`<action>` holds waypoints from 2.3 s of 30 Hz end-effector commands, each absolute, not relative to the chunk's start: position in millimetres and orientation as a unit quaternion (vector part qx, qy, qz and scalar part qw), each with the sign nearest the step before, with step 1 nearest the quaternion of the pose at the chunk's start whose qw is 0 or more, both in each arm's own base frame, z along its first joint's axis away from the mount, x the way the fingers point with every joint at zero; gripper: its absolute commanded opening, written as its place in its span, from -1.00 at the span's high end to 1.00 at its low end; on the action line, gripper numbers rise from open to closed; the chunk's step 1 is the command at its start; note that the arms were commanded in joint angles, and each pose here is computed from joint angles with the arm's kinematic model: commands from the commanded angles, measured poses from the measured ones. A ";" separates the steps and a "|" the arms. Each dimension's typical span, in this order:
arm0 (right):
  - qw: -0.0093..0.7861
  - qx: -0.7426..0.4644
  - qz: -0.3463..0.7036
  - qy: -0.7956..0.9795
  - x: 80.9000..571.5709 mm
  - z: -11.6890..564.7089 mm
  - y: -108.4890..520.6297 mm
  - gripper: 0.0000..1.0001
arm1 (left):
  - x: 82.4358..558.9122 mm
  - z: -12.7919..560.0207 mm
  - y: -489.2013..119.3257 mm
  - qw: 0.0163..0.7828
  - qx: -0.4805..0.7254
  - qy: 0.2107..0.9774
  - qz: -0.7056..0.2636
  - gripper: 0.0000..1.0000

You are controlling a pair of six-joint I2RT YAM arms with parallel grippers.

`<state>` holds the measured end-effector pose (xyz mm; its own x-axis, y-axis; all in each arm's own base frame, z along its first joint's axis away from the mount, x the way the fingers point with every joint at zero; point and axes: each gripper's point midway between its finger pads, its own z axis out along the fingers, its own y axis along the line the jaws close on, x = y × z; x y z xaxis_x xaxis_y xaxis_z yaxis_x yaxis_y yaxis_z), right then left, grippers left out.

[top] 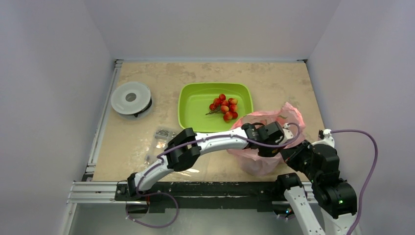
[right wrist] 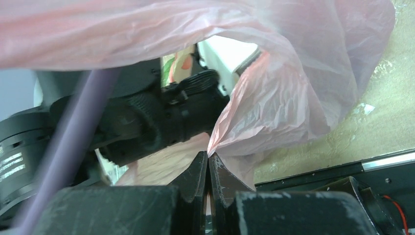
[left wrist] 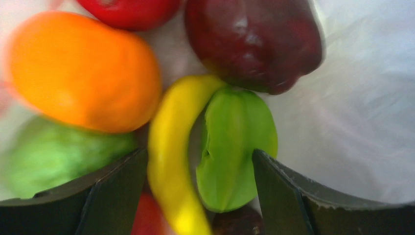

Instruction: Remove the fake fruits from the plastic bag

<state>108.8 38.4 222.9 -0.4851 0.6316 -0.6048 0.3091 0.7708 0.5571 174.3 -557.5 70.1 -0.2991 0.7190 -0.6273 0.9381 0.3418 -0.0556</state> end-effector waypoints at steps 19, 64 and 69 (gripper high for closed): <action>0.434 0.268 0.205 0.836 112.4 235.0 42.9 1.00 | 170.5 5.9 -531.9 0.212 0.559 0.789 -0.142 -0.82; 0.435 0.321 0.158 0.826 100.3 214.1 20.1 1.00 | 192.0 242.2 -553.1 0.291 0.396 0.742 -0.455 0.87; 0.454 0.322 0.166 0.814 102.5 228.6 19.2 1.00 | 200.3 237.1 -553.6 0.297 0.388 0.754 -0.440 0.10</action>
